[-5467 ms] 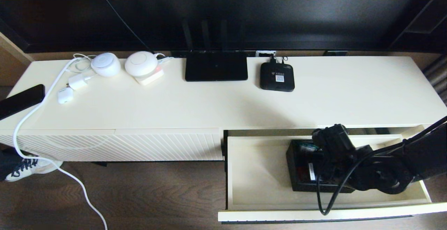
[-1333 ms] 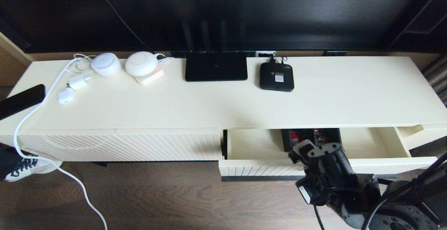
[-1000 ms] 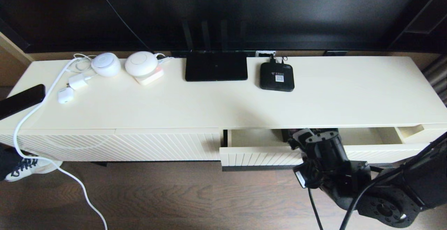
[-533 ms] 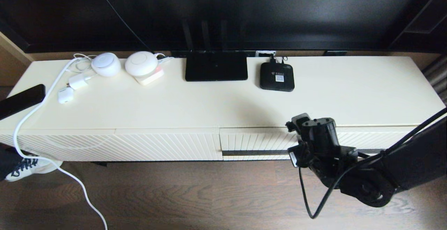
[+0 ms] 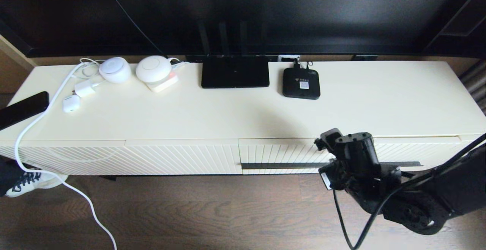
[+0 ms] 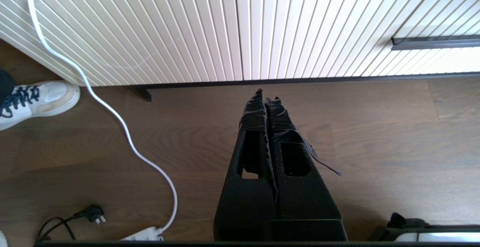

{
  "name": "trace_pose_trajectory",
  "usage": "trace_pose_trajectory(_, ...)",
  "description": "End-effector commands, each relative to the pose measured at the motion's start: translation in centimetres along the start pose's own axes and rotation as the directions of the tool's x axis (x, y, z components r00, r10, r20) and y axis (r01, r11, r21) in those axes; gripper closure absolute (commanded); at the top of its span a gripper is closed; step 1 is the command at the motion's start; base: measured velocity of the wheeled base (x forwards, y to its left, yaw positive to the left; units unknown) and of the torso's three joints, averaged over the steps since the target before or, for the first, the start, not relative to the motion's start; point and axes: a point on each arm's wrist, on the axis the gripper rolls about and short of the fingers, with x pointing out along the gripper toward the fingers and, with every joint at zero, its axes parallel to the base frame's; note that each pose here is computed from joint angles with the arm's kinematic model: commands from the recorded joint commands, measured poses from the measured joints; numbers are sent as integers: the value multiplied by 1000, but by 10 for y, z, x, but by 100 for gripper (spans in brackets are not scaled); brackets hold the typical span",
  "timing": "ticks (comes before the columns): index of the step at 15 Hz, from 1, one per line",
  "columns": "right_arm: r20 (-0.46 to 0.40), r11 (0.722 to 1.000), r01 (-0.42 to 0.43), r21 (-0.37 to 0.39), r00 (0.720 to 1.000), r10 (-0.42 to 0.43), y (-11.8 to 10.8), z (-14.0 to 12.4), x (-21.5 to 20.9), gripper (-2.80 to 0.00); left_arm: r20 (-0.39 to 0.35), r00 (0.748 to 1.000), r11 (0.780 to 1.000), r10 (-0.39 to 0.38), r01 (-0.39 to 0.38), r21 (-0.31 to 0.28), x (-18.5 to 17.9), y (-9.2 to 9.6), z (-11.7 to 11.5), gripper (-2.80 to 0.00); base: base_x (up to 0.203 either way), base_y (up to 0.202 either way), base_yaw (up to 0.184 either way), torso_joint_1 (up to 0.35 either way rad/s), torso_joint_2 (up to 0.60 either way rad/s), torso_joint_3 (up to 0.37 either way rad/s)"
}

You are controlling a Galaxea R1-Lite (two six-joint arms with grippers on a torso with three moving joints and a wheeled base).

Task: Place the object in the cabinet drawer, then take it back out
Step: Close the drawer

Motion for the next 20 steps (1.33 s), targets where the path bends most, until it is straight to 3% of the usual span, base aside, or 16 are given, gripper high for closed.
trace_pose_trajectory(1,-7,1000,-7,-21,1000,7,-19,3,-31,0,-1,1000,1000,0,0,0,0,0,0,0,0,0,0,0,0,0)
trace_pose_trajectory(5,-149,989,-68,-131,988,48,-44,-15,-83,0,-1,1000,1000,0,0,0,0,0,0,0,0,0,0,0,0,0)
trace_pose_trajectory(9,-286,955,-178,-238,952,106,-62,-59,-122,0,0,1000,1000,0,0,0,0,0,0,0,0,0,0,0,0,0)
trace_pose_trajectory(11,-284,902,-220,-371,952,115,-69,-71,-134,0,-1,1000,1000,0,0,0,0,0,0,0,0,0,0,0,0,0)
trace_pose_trajectory(15,-288,734,-283,-618,950,124,-71,-82,-138,0,-1,1000,1000,0,0,0,0,0,0,0,0,0,0,0,0,0)
trace_pose_trajectory(18,-293,650,-328,-686,941,167,-59,-79,-122,0,-1,1000,1000,0,0,0,0,0,0,0,0,0,0,0,0,0)
trace_pose_trajectory(20,-292,615,-335,-713,940,175,-47,-75,-107,0,-1,1000,1000,0,0,0,0,0,0,0,0,0,0,0,0,0)
